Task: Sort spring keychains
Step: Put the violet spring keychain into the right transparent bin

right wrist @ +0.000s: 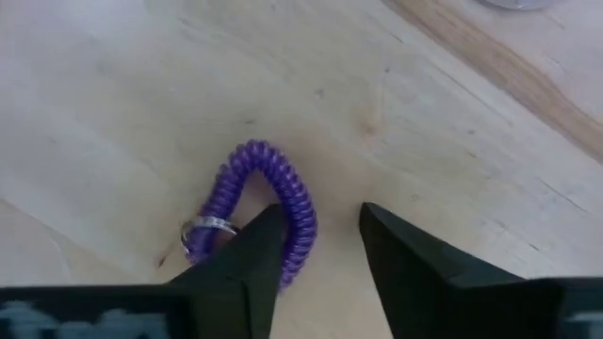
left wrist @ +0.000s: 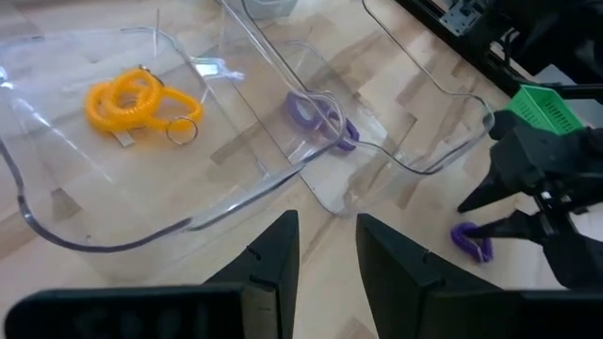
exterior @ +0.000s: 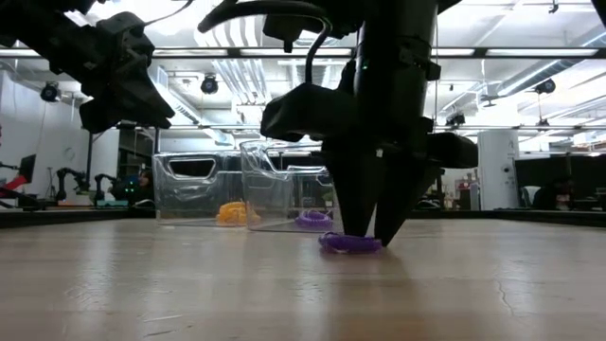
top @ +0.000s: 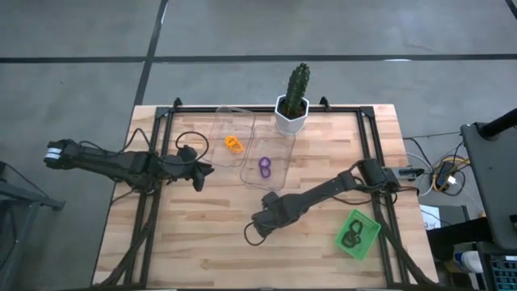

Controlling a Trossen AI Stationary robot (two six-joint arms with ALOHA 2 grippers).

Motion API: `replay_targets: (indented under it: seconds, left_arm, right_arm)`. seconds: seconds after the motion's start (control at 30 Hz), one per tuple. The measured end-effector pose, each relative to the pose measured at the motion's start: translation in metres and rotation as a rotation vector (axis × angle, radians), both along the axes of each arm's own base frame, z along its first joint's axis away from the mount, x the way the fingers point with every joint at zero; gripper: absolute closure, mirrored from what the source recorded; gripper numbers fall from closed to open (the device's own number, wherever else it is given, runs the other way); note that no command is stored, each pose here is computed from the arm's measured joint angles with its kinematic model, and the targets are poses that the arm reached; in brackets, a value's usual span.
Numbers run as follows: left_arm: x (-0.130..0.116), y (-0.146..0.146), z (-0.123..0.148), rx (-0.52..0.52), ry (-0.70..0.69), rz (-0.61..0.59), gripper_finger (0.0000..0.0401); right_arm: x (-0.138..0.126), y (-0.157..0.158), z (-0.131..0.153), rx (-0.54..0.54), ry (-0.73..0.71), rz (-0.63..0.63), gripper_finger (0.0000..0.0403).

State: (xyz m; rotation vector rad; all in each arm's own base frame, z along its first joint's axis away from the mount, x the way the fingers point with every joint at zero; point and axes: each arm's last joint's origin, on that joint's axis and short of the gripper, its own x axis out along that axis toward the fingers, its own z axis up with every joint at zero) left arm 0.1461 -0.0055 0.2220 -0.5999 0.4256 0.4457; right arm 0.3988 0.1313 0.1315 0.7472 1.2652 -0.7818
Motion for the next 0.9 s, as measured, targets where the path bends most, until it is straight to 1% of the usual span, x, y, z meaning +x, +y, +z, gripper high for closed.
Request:
replay_targets:
  seconds: [0.37,0.63,0.7,0.9]
  left_arm:
    - [0.000,0.000,0.000,-0.003,0.001,-0.004,0.0300]
    - [0.000,0.000,0.000,-0.003,0.002,-0.004,0.0300]
    - [0.000,0.000,0.000,-0.003,0.003,-0.005,0.0300]
    - [0.000,0.000,0.000,0.009,0.007,-0.012,0.0300]
  right_arm:
    - [-0.008,0.010,-0.002,-0.029,0.034,0.023,0.0379]
    - [-0.012,0.016,0.004,-0.010,0.035,0.038,0.0388]
    - [-0.012,0.018,0.008,0.016,0.039,0.054,0.0388]
    - [-0.015,0.026,0.027,0.136,0.028,0.159,0.0389]
